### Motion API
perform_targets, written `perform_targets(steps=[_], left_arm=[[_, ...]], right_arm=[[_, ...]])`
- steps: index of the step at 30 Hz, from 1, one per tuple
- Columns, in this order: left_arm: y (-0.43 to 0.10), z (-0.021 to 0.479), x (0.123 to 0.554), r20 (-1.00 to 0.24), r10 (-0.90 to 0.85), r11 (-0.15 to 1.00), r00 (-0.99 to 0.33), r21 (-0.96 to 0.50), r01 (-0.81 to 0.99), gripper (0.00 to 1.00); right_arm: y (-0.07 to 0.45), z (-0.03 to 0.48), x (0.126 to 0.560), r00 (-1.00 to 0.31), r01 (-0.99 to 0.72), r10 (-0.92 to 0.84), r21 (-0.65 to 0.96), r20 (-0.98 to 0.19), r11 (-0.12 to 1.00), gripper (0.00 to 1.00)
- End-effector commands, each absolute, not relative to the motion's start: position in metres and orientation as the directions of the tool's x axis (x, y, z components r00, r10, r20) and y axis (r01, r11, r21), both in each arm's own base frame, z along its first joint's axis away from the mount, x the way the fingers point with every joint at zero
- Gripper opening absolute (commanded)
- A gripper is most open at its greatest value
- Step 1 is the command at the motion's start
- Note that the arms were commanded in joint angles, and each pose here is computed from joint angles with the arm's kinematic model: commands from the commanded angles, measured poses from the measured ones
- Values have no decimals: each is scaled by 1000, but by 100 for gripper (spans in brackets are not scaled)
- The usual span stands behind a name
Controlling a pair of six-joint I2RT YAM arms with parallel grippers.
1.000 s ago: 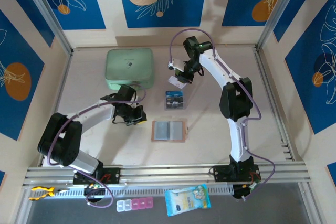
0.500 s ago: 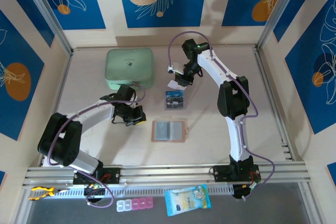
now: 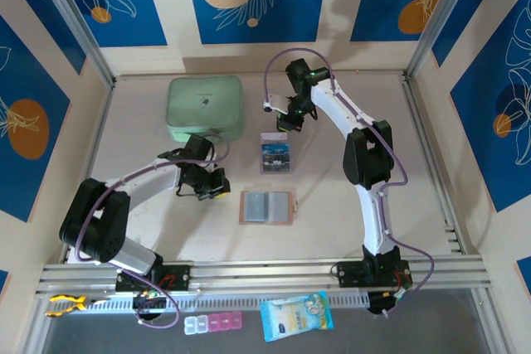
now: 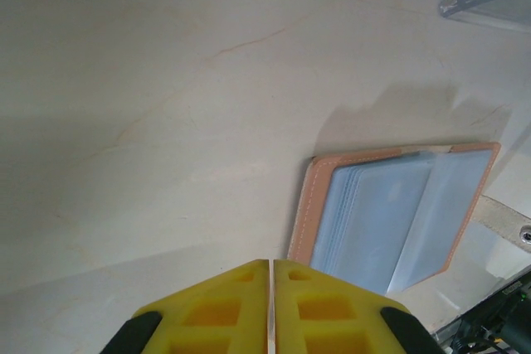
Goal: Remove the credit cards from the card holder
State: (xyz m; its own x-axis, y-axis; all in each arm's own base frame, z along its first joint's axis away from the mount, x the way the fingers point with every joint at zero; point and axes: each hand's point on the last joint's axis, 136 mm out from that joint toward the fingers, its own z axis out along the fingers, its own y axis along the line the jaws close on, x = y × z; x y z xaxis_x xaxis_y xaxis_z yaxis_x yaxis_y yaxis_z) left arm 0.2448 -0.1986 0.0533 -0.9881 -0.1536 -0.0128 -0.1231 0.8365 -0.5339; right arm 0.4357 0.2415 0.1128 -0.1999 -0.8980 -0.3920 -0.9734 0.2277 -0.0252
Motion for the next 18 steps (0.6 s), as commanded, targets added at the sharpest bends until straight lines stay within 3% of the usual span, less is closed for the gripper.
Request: perform_targets(steps=[1,18], left_arm=[[-197,52,241,3,-151,828,-988,-546,-128,9],[-195,48,237,12,-154,828,-988,-544,-136,9]], right_arm=[[260,123,435,-173,-974,-881,-56,-441,219,0],[277,81,445,-166,-973,-905,-81,-392,214,0]])
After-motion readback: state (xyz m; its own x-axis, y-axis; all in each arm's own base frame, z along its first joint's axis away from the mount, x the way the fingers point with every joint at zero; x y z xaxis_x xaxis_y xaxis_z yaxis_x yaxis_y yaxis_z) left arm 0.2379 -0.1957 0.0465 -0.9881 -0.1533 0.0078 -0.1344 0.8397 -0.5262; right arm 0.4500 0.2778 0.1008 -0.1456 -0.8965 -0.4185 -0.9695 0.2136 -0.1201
